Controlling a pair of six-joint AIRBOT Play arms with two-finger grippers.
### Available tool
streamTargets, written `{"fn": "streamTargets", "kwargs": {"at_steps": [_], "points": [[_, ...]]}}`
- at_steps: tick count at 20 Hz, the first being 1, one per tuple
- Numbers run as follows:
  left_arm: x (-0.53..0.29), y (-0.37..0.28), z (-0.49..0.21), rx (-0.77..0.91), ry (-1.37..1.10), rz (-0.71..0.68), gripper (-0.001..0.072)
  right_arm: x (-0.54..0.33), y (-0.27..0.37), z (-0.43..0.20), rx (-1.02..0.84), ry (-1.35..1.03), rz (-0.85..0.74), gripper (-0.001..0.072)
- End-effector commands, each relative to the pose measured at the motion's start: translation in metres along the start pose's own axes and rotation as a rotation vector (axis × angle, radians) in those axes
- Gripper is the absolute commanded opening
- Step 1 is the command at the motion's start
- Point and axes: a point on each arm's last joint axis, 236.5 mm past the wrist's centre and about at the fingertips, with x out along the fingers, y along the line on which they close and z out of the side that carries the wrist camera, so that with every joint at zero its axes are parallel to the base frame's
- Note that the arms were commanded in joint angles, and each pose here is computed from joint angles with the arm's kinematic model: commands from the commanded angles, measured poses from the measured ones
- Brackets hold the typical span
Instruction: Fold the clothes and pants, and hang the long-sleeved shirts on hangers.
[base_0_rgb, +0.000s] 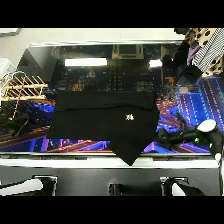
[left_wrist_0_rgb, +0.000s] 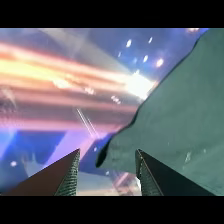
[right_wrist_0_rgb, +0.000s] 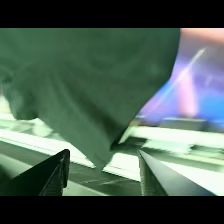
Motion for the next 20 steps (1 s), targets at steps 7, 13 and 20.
{"fn": "streamTargets", "kwargs": {"at_steps": [7,13,20], "points": [[0.004,-0.001,-0.004,-0.007,-0.015,-0.024,0.0413,0.054,-0.008,-0.039,0.245,-0.013,0.175,0.0482],[0.004,-0.001,-0.002,0.0,-0.02,-0.023,0.0413,0.055,-0.008,-0.019,0.291,-0.101,0.205,0.0477],[0.004,-0.001,-0.001,0.0,-0.026,-0.022,0.0413,0.079,0.001,-0.028,0.285,-0.09,0.132,0.0458]]}}
